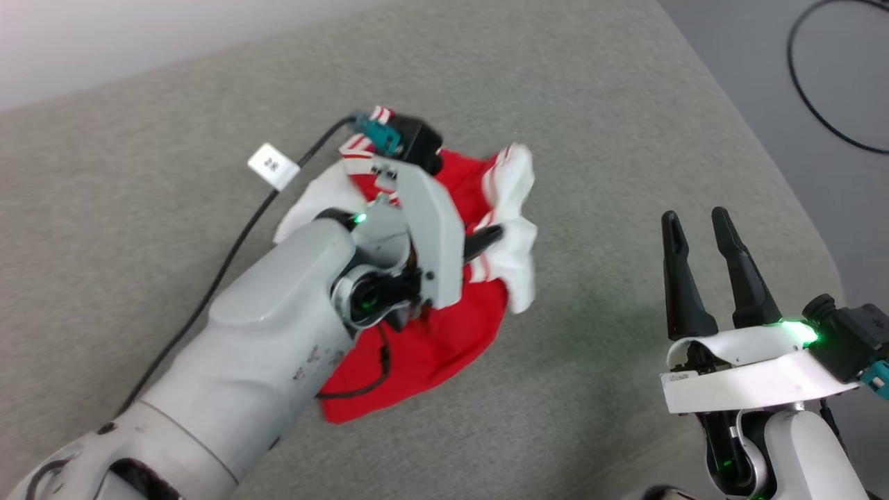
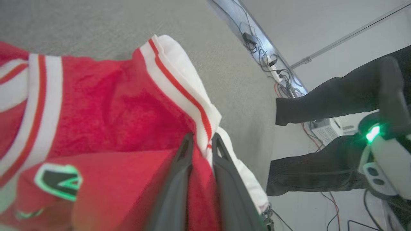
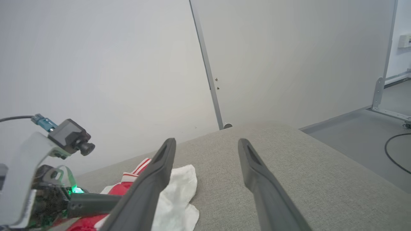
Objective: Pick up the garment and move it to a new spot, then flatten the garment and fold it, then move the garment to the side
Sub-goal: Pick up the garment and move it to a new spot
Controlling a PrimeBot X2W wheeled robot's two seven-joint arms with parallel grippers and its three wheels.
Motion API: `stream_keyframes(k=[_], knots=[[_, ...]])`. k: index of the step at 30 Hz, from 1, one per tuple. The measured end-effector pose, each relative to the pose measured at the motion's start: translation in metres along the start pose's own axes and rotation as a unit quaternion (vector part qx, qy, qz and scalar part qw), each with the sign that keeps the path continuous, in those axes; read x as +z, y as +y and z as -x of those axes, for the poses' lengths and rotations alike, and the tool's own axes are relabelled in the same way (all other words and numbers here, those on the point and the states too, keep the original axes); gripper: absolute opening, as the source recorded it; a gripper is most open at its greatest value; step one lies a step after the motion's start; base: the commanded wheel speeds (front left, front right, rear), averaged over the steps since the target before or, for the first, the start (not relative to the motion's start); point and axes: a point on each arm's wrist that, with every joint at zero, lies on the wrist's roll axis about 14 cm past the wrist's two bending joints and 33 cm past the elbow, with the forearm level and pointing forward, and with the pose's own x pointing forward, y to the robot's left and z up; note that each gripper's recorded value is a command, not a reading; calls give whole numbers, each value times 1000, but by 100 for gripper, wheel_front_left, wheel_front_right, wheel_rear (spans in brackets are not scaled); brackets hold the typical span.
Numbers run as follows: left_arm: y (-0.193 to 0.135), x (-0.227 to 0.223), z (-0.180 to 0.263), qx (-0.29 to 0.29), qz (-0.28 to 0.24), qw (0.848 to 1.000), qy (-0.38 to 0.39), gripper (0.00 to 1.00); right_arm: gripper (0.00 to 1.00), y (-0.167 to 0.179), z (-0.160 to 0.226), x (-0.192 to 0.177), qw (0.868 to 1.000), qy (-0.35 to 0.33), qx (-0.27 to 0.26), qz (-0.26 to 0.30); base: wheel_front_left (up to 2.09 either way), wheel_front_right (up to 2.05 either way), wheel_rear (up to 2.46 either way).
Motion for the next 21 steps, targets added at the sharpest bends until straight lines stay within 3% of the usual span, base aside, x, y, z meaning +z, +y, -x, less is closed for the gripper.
stream_keyframes(k=[8, 20, 21], knots=[[42, -40, -15, 44, -34, 996, 68, 0, 100, -11, 5, 0, 1000, 4, -20, 3, 0, 0, 0], [55, -58, -28, 51, -119, 984, 124, 0, 100, -16, 7, -1, 999, 9, -30, 9, 0, 0, 0], [55, -58, -29, 51, -122, 983, 126, 14, 100, -16, 7, -1, 999, 9, -30, 10, 0, 0, 0]])
